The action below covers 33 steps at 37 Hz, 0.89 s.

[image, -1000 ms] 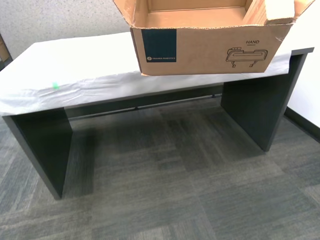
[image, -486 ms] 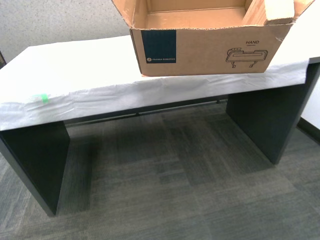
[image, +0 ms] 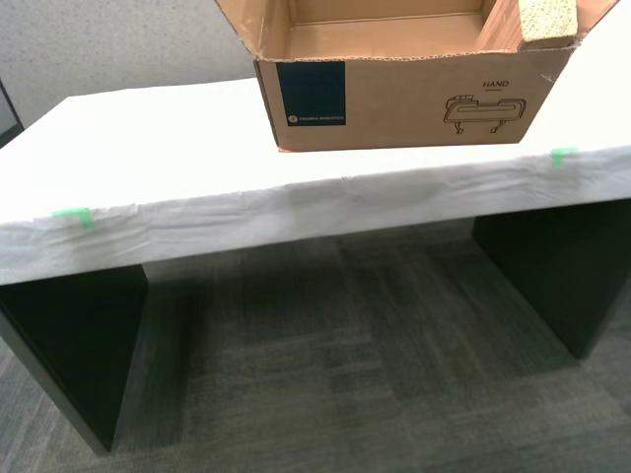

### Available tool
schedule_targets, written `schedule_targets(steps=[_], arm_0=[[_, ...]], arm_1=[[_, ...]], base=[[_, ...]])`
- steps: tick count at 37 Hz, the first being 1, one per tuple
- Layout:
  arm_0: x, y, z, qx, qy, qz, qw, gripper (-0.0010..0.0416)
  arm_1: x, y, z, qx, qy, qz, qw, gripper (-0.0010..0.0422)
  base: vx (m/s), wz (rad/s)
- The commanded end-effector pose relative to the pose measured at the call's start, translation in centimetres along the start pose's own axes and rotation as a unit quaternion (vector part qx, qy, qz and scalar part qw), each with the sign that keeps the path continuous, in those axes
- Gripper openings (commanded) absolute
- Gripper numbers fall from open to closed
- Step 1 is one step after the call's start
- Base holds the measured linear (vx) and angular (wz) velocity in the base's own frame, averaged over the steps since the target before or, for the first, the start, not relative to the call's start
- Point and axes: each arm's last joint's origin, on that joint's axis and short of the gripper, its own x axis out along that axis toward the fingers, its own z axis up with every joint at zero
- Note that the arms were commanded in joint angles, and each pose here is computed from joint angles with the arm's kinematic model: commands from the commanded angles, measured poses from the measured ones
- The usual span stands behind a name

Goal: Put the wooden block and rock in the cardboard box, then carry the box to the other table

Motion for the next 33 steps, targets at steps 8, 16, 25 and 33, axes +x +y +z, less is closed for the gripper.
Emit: schedule_targets(steps=[8, 16, 25, 33], arm_0=[[-0.06, 0.04, 0.0, 0.001, -0.001, 0.003, 1.0, 0.0], [-0.06, 0.04, -0.01, 0.001, 0.0, 0.003, 1.0, 0.0], [-0.06, 0.04, -0.02, 0.002, 0.0, 0.003, 1.0, 0.0], [-0.06, 0.06, -0.03, 0.001, 0.0, 0.003, 1.0, 0.0]], arm_1=[[-0.06, 0.12, -0.25, 0.011, 0.012, 0.009, 1.0, 0.0], [-0.06, 0.1, -0.27, 0.005, 0.014, 0.006, 1.0, 0.0], [-0.06, 0.1, -0.25, 0.005, 0.013, 0.006, 1.0, -0.0001], [-0.06, 0.11, -0.27, 0.004, 0.014, 0.006, 1.0, -0.0001]], base=[[0.219, 0.063], [0.219, 0.038], [0.209, 0.033], [0.197, 0.017]])
